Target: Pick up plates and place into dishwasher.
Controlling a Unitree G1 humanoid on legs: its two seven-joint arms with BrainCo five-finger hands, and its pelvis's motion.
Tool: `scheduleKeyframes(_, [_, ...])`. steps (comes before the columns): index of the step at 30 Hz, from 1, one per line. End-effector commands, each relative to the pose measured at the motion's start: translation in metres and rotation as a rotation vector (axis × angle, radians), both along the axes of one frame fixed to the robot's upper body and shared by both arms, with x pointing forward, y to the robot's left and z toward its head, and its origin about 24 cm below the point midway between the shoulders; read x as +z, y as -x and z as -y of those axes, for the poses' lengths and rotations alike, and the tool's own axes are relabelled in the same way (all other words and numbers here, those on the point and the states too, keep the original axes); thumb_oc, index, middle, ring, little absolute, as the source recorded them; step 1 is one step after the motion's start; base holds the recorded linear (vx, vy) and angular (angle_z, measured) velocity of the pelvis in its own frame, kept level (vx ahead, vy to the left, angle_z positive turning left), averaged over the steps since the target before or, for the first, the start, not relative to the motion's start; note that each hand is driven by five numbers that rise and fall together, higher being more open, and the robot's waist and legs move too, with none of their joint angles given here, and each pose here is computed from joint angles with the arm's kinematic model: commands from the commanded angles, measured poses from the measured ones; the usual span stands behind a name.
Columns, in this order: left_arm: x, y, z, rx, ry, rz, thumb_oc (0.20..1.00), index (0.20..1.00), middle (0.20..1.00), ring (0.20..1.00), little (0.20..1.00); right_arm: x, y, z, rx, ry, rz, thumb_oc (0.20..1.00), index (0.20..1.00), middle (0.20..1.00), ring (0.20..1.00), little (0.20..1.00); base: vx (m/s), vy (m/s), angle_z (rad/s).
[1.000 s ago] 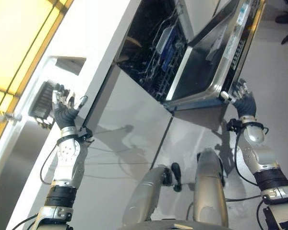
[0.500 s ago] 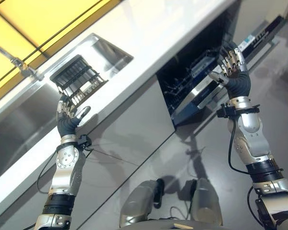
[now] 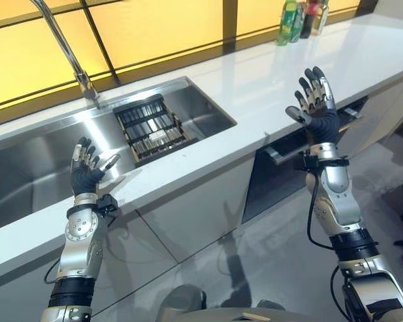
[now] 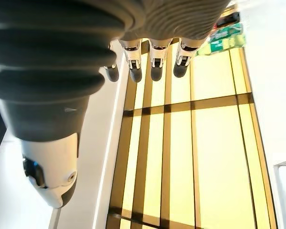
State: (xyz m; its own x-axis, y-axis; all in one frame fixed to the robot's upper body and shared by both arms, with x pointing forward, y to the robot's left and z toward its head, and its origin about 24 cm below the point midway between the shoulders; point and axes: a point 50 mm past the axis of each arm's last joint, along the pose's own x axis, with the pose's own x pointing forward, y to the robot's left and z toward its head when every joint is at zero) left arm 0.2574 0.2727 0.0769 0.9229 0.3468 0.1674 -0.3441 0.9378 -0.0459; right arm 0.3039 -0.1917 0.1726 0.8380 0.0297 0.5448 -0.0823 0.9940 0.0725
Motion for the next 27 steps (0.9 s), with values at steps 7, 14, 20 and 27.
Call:
scheduleKeyframes(7, [0.037,-0.007,0.003,-0.091,-0.071,0.126,1.000,1.000,1.000,1.000,1.000,0.035,0.017,-0.014,0.104,0.112,0.164,1.000,1.000,1.000,1.000,1.000,-0.17,-0.054,-0.10])
scheduleKeyframes(14, [0.040,-0.018,0.037,-0.196,-0.007,0.189,1.000,1.000,1.000,1.000,1.000,0.048,0.016,-0.042,0.259,0.176,0.154,1.000,1.000,1.000,1.000,1.000,-0.14,-0.027,-0.03])
scheduleKeyframes(20, [0.051,-0.016,0.054,-0.247,0.056,0.267,1.000,1.000,1.000,1.000,1.000,0.046,0.017,-0.061,0.278,0.191,0.146,1.000,1.000,1.000,1.000,1.000,-0.10,0.012,0.06])
scheduleKeyframes(27, [0.064,-0.031,0.089,-0.339,0.119,0.321,1.000,1.000,1.000,1.000,1.000,0.035,0.016,-0.050,0.148,0.191,0.137,1.000,1.000,1.000,1.000,1.000,-0.02,0.201,1.13])
